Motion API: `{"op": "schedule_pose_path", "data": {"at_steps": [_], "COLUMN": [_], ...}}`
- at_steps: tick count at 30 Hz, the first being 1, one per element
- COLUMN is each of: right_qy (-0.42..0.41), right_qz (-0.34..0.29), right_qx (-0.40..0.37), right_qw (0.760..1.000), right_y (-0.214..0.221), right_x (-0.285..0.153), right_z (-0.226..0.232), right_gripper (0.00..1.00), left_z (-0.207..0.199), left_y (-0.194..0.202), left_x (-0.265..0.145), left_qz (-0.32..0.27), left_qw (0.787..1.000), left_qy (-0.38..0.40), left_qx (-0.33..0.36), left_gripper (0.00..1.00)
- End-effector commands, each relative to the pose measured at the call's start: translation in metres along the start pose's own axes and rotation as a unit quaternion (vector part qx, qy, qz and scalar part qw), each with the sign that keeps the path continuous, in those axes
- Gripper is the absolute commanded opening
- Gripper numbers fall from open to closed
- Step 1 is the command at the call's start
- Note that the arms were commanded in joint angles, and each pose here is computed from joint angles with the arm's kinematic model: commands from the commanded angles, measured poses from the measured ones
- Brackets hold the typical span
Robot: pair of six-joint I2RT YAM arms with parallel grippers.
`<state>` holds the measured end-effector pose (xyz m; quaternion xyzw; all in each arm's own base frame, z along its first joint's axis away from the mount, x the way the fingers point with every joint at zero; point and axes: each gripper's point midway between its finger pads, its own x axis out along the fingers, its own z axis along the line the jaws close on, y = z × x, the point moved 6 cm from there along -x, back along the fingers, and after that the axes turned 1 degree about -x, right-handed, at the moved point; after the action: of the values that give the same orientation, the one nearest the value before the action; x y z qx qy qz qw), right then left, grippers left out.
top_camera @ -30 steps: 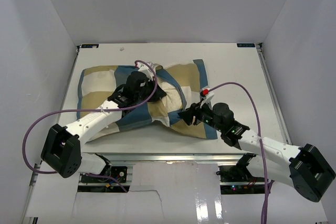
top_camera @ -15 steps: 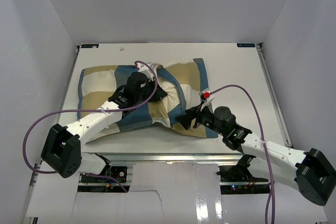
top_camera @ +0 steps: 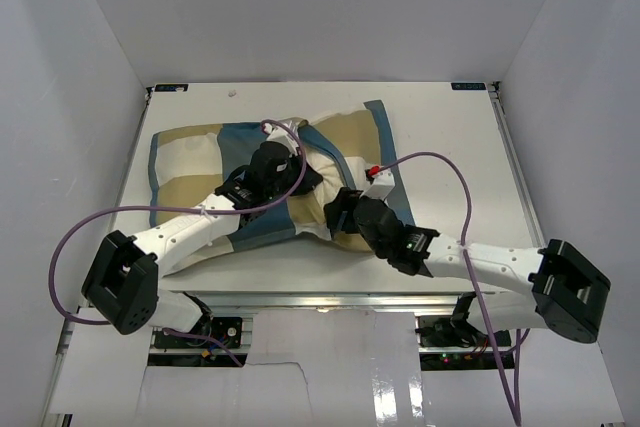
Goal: Remove the pillowcase from the pillow
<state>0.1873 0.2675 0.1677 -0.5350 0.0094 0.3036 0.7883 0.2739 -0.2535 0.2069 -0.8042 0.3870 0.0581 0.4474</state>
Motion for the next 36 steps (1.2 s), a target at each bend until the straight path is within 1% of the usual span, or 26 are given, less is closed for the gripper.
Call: {"op": "schedule_pose_path", "data": {"at_steps": [1, 2, 3, 4, 5, 6, 7, 9, 14, 19, 21, 23, 26, 27, 29, 32, 34, 36], "right_qy": [0.103, 0.112, 0.119, 0.13, 0.131, 0.112, 0.109, 0.105, 0.117, 0.124, 0.123, 0.116, 0.096, 0.093, 0.076, 0.066, 0.057, 0.038], "right_qz": [-0.037, -0.034, -0.037, -0.03, -0.031, -0.049, -0.051, -0.054, -0.042, -0.037, -0.037, -0.043, -0.049, -0.049, -0.051, -0.051, -0.056, -0.062], "right_qx": [0.052, 0.052, 0.054, 0.054, 0.055, 0.069, 0.061, 0.055, 0.037, 0.032, 0.034, 0.04, 0.033, 0.029, 0.031, 0.027, 0.026, 0.029], "right_qw": [0.993, 0.992, 0.991, 0.99, 0.989, 0.99, 0.991, 0.992, 0.992, 0.991, 0.991, 0.991, 0.994, 0.994, 0.995, 0.996, 0.996, 0.997], "right_y": [-0.006, -0.001, 0.002, 0.014, 0.018, 0.013, 0.016, 0.023, 0.032, 0.037, 0.038, 0.035, 0.032, 0.032, 0.03, 0.03, 0.028, 0.026], "right_x": [0.011, 0.012, 0.011, 0.008, 0.006, 0.002, -0.001, -0.007, -0.006, -0.007, -0.01, -0.014, -0.018, -0.019, -0.022, -0.025, -0.027, -0.029], "right_z": [-0.012, -0.016, -0.021, -0.033, -0.039, -0.037, -0.042, -0.052, -0.06, -0.067, -0.07, -0.07, -0.068, -0.069, -0.066, -0.066, -0.066, -0.062], "right_gripper": [0.73, 0.66, 0.59, 0.49, 0.45, 0.43, 0.37, 0.32, 0.33, 0.46, 0.49, 0.5, 0.45, 0.42, 0.4, 0.35, 0.3, 0.18], "left_z": [-0.041, -0.041, -0.043, -0.038, -0.042, -0.043, -0.042, -0.05, -0.057, -0.054, -0.052, -0.049, -0.045, -0.045, -0.044, -0.044, -0.045, -0.042], "left_y": [-0.031, -0.033, -0.04, -0.041, -0.048, -0.054, -0.054, -0.066, -0.074, -0.081, -0.084, -0.084, -0.082, -0.082, -0.081, -0.08, -0.079, -0.076], "left_x": [-0.013, -0.016, -0.022, -0.024, -0.028, -0.033, -0.036, -0.044, -0.05, -0.057, -0.058, -0.058, -0.057, -0.057, -0.055, -0.053, -0.051, -0.048], "left_qz": [-0.067, -0.069, -0.083, -0.086, -0.091, -0.098, -0.094, -0.109, -0.113, -0.127, -0.134, -0.135, -0.134, -0.134, -0.133, -0.128, -0.126, -0.12], "left_qw": [0.995, 0.995, 0.994, 0.995, 0.995, 0.994, 0.995, 0.993, 0.993, 0.992, 0.991, 0.99, 0.99, 0.99, 0.99, 0.991, 0.991, 0.992], "left_qy": [0.075, 0.075, 0.068, 0.047, 0.04, 0.033, 0.021, 0.027, 0.025, 0.003, -0.01, -0.026, -0.035, -0.033, -0.035, -0.035, -0.034, -0.038], "left_qx": [-0.013, -0.013, -0.015, -0.016, -0.016, -0.017, -0.017, -0.018, -0.023, -0.022, -0.021, -0.018, -0.018, -0.02, -0.023, -0.025, -0.025, -0.024], "left_gripper": [0.0, 0.0, 0.0, 0.0, 0.0, 0.0, 0.0, 0.0, 0.0, 0.0, 0.0, 0.0, 0.0, 0.0, 0.0, 0.0, 0.0, 0.0]}}
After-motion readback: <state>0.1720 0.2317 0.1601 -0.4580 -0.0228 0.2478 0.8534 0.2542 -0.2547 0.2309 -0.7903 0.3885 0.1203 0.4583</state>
